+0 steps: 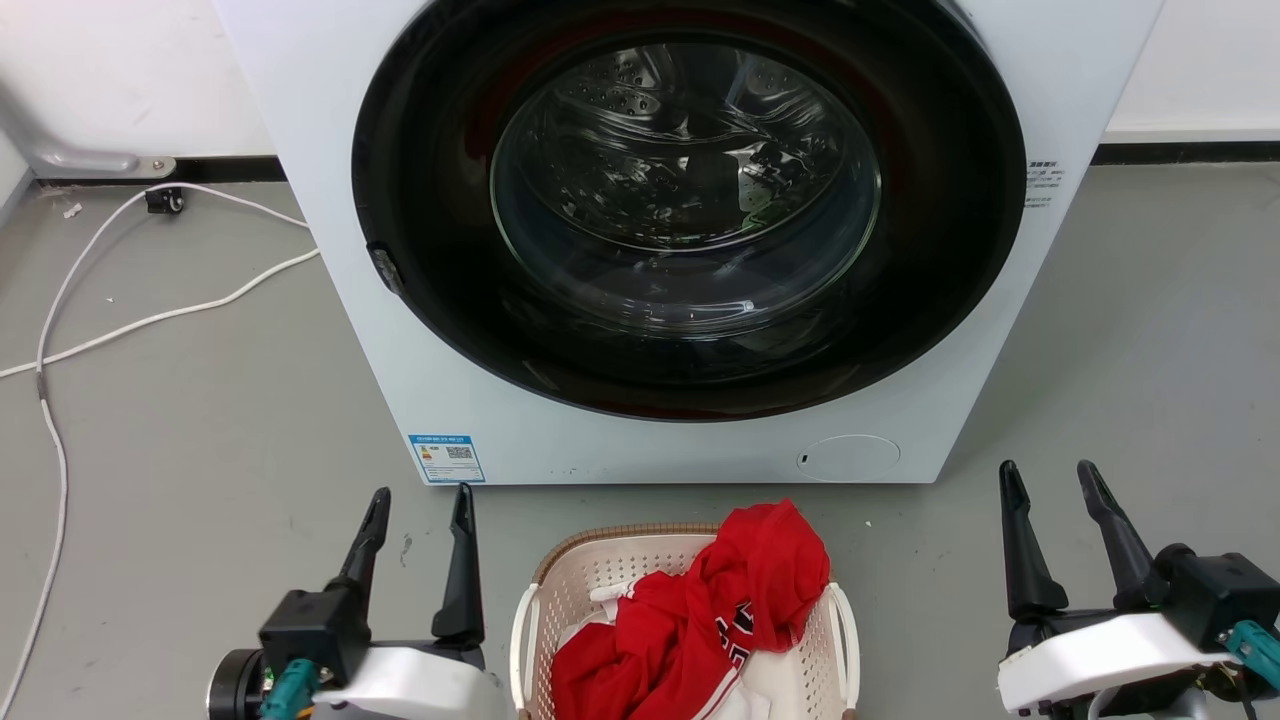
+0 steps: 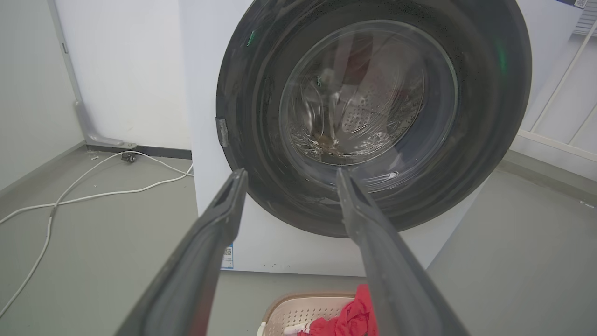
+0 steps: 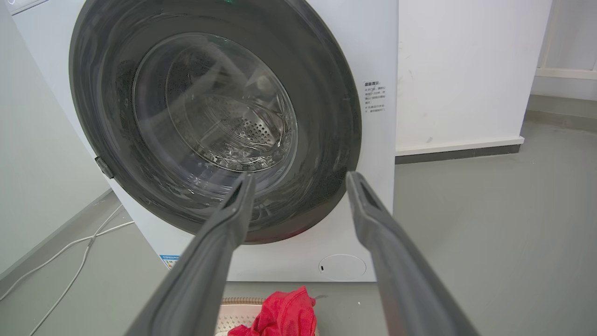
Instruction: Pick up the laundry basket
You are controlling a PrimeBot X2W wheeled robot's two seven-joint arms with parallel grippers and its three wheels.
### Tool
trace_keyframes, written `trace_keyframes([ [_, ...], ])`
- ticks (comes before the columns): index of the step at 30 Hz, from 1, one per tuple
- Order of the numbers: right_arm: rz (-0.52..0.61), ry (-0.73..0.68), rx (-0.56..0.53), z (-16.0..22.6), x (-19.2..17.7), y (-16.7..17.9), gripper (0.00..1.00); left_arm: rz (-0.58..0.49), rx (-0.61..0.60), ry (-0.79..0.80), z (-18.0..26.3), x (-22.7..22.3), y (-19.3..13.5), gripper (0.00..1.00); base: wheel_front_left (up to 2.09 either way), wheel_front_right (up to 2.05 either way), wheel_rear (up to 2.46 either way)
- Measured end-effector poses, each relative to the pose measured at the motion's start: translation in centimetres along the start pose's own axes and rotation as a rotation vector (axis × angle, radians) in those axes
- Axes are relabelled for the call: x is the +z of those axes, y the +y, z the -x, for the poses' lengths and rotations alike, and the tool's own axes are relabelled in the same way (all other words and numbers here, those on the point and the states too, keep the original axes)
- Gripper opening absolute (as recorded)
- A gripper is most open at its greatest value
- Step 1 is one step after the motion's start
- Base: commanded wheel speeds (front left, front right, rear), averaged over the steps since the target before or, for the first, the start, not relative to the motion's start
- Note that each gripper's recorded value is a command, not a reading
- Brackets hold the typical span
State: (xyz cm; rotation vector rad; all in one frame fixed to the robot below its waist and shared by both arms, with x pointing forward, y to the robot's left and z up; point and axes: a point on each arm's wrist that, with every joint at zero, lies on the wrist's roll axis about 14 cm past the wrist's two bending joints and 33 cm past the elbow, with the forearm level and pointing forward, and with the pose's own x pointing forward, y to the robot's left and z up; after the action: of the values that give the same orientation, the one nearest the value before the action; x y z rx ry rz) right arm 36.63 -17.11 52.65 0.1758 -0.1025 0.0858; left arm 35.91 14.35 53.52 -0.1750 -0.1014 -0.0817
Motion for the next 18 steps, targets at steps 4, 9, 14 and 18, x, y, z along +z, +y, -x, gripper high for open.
trace_keyframes([
  [4, 0.030, -0.009, 0.010, 0.0, 0.2, 0.2, 1.00, -0.039, -0.024, -0.002, 0.2, -0.1, -0.7, 1.00, 0.00, 0.00, 0.00],
  [9, 0.070, -0.021, 0.022, 0.0, 0.5, 0.5, 1.00, -0.035, -0.043, -0.007, 0.3, -0.1, -1.2, 1.00, 0.00, 0.00, 0.00],
  [14, 0.090, -0.030, 0.026, 0.1, 0.6, 0.6, 1.00, 0.008, -0.030, -0.016, 0.5, -0.1, -0.8, 1.00, 0.00, 0.00, 0.00],
  [18, 0.109, -0.034, 0.030, 0.1, 0.6, 0.6, 1.00, 0.002, -0.046, -0.021, 0.7, -0.2, -0.8, 1.00, 0.00, 0.00, 0.00],
])
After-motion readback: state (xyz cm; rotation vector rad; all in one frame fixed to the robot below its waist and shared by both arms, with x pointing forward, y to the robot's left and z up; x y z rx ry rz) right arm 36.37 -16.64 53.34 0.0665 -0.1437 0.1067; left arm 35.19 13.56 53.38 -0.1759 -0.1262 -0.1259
